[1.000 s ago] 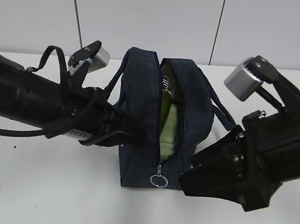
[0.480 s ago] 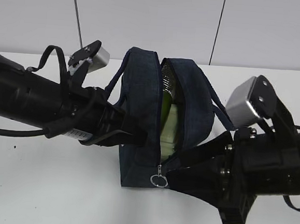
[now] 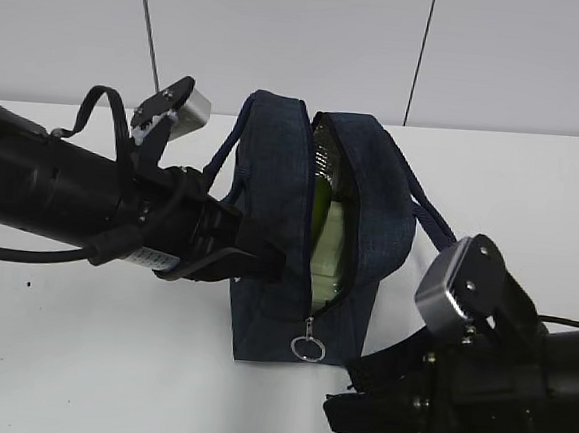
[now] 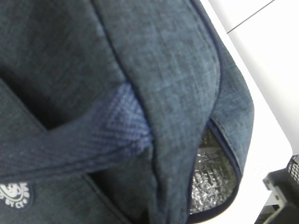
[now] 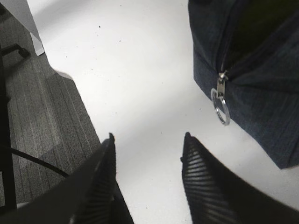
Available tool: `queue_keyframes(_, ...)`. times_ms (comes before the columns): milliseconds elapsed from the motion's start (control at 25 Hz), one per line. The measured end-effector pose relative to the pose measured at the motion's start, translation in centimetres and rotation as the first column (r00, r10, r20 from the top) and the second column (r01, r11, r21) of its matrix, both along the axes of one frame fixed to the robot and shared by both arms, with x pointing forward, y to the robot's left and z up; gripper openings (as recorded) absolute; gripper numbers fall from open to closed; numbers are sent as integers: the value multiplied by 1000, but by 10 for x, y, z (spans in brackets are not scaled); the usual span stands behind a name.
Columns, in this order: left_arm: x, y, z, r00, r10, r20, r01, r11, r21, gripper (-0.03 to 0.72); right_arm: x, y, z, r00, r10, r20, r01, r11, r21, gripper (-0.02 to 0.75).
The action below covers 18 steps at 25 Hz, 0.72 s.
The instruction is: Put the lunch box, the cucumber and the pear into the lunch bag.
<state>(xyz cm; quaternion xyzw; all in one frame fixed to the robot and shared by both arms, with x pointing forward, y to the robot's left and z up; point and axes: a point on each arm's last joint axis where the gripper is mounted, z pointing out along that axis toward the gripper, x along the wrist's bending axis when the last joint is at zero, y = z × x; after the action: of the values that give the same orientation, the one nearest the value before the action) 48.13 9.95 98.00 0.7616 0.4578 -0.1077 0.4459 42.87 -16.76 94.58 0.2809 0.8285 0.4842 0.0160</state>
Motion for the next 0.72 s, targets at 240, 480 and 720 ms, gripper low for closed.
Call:
queue_keyframes(240, 0, 0, 0, 1000, -1, -3, 1, 1000, -4, -9, 13, 5, -26, 998, 20, -67, -23, 999, -47, 366)
queue_keyframes(480, 0, 0, 0, 1000, 1, -4, -1, 1000, -6, -9, 33, 12, -41, 996, 26, -89, -32, 997, -63, 366)
queue_keyframes(720, 0, 0, 0, 1000, 1, -5, -1, 1000, -7, -10, 47, 17, -50, 995, 28, -98, -35, 997, -71, 365)
